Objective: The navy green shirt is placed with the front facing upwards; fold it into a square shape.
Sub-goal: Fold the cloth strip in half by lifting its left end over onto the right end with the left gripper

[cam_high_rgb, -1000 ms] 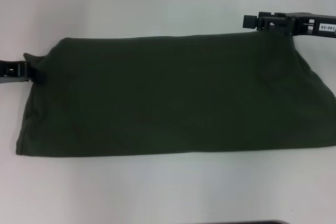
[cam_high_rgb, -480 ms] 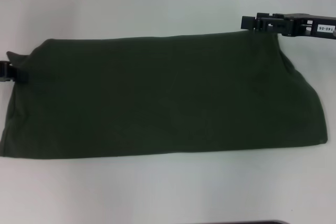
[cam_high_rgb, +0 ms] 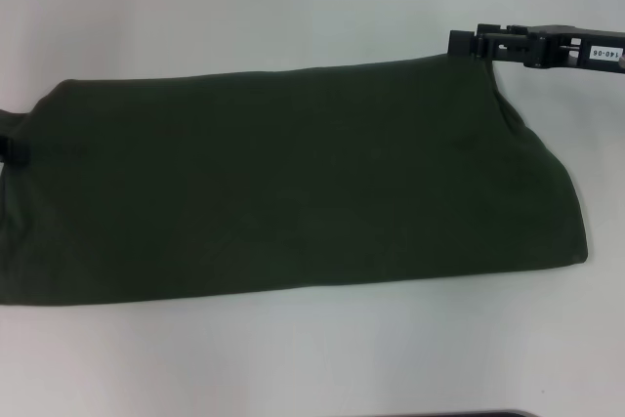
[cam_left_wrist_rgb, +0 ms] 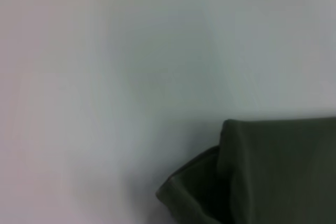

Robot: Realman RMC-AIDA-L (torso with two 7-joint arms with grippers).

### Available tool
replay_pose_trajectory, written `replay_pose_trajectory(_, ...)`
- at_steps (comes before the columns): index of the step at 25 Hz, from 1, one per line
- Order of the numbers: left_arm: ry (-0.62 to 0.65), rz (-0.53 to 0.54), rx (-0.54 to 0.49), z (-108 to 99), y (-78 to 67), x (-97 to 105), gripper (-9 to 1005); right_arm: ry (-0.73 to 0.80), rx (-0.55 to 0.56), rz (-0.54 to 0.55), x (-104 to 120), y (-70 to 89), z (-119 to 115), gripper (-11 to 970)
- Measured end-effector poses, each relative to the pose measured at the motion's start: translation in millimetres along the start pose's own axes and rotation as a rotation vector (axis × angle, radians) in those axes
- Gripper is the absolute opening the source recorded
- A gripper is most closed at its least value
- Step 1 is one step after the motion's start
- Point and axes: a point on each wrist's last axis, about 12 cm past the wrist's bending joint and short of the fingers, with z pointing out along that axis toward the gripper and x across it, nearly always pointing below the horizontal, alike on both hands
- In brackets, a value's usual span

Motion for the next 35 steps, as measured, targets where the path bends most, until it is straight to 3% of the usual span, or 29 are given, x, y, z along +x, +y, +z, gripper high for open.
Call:
replay_pose_trajectory(18,-0.061,0.01,0.228,-7,-23.7,-5,16,0.009,-0.005,-0.017,4,0.9,4,912)
replay_pose_trajectory(29,-0.146,0.029,0.427,-6,-47.5,-11,15,0.012,-0.009,-0.022,5,1.3,3,913)
replay_pose_trajectory(35,-0.173,0.037,0.475,-7,-54.0,-15,16,0.012,-0.009,-0.022,5,1.3,3,913)
